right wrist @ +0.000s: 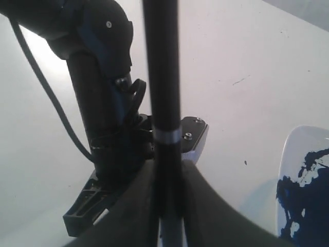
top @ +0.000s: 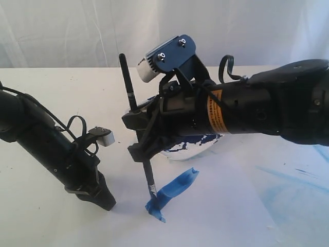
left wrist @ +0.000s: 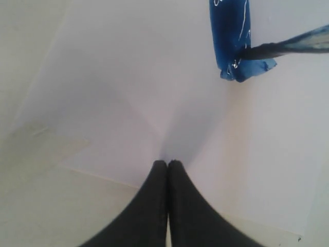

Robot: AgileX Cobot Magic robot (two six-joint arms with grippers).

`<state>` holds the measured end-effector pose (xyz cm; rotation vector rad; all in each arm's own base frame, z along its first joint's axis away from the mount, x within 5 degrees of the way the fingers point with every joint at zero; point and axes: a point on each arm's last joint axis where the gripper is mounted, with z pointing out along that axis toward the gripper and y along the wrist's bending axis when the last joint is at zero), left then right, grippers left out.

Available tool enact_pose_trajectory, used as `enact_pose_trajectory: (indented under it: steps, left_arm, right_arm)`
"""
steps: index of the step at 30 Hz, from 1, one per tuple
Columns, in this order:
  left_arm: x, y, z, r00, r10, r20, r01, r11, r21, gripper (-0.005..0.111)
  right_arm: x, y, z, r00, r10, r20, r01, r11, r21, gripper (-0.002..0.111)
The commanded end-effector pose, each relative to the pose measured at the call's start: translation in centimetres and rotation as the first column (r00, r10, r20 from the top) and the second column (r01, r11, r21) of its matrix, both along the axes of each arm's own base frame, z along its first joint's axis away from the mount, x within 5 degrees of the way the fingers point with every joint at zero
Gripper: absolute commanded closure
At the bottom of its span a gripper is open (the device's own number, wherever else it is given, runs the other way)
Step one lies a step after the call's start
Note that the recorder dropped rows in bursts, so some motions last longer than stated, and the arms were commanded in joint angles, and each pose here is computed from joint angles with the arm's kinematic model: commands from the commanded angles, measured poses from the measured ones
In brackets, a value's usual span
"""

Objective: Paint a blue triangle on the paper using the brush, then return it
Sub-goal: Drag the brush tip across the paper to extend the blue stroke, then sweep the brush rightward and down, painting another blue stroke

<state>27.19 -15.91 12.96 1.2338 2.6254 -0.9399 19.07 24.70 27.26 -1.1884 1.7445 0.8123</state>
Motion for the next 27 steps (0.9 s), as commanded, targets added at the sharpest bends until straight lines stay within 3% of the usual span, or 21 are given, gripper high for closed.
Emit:
enact_pose_trajectory:
  steps: [1, 15, 27]
  left_arm:
    - [-0.2, -0.2, 0.0, 1.0, -0.008, -0.018, 0.008, 1.0, -0.006, 0.107]
    - [-0.2, -0.2, 0.0, 1.0, -0.008, -0.018, 0.008, 1.0, -0.006, 0.107]
    - [-0.3, -0.2, 0.0, 1.0, -0.013, -0.027, 0.013, 1.0, -0.009, 0.107]
  right_arm:
    - [0.2, 0.3, 0.1, 1.0, 0.007, 0.008, -0.008, 1.0, 0.021, 0.108]
    - [0.2, 0.0, -1.2, 0.999, -0.012, -0.052, 0.008, 0.997, -0.075, 0.108]
    - [-0.5, -1.4, -1.8, 0.992, -0.091, -0.089, 0.084, 0.993, -0.085, 0.108]
